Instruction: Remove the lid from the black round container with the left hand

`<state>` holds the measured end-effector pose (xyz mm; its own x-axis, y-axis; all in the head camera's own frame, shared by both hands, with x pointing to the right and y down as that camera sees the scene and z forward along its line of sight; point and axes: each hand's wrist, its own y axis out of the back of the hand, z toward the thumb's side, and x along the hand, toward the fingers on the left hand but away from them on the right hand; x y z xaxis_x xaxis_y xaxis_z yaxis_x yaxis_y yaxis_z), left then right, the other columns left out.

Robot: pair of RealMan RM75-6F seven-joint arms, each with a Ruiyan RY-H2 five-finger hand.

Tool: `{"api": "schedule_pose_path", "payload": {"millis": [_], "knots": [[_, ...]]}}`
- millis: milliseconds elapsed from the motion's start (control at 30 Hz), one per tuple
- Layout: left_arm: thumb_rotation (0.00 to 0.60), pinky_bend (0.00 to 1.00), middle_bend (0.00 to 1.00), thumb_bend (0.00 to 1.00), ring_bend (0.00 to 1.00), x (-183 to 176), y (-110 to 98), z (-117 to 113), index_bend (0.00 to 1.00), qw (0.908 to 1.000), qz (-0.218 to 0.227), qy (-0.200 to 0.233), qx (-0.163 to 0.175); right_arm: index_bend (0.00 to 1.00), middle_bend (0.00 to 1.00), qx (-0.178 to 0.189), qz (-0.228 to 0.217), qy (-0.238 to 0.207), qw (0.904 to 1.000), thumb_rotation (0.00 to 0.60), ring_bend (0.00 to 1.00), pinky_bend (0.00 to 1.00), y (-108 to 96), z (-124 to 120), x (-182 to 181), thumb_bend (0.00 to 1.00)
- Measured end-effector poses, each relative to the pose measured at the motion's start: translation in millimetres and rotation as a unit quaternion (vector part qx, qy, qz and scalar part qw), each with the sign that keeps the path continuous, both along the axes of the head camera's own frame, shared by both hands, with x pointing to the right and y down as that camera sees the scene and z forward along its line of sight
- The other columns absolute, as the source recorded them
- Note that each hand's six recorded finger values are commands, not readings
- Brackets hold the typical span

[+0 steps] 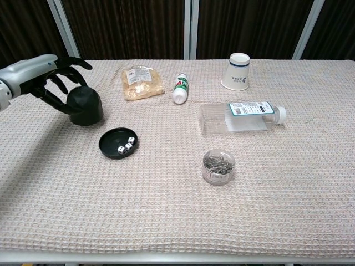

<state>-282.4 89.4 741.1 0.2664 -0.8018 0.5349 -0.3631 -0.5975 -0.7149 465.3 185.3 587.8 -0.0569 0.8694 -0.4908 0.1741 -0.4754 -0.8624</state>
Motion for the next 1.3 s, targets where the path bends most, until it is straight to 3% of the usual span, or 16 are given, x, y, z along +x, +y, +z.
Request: {"api": "schedule_pose_path", "payload": {"millis": [167,367,467,633,867,1033,1300], "knots": [[0.600,0.24,0.21,0.09,0.13,0,-3,-12,0.13,0.9999,0.011,0.003,0.007,0.05,0.06,0.000,-0.001,-0.002,1.0000,0.600,0.00,0.01,-1,0,-1,0.21],[0.600,0.22,0.19,0.09,0.11,-12,-10,-34,0.13,0.9992,0.028,-0.023,0.016,0.05,0.06,0.002,-0.002,-0.005,1.0000,0.600,0.00,0.01,0,0,-2,0.21],[0.600,0.22,0.19,0.09,0.11,-24,-13,-49,0.13,0.9969,0.034,-0.057,0.042,0.05,0.06,0.004,-0.003,-0.006,1.0000,0.600,0.00,0.01,0,-1,-2,0.21],[0.600,0.22,0.19,0.08,0.11,-61,-8,-83,0.13,0.9841,0.033,-0.144,0.098,0.05,0.06,0.009,0.000,-0.007,0.9999,0.600,0.00,0.01,-3,-3,0,0.21],[0.600,0.20,0.19,0.04,0.11,-119,33,-107,0.14,0.9661,-0.013,-0.225,0.125,0.05,0.06,0.013,-0.008,-0.012,0.9998,0.600,0.00,0.01,-2,-2,-3,0.21],[0.600,0.19,0.19,0.04,0.11,-147,72,-106,0.15,0.9660,-0.042,-0.235,0.099,0.05,0.06,0.019,-0.008,-0.014,0.9997,0.600,0.00,0.01,-1,-5,-4,0.21],[0.600,0.19,0.19,0.04,0.11,-170,109,-125,0.16,0.9584,-0.056,-0.260,0.103,0.05,0.06,0.030,-0.010,-0.014,0.9994,0.600,0.00,0.01,1,-5,-9,0.21]]}}
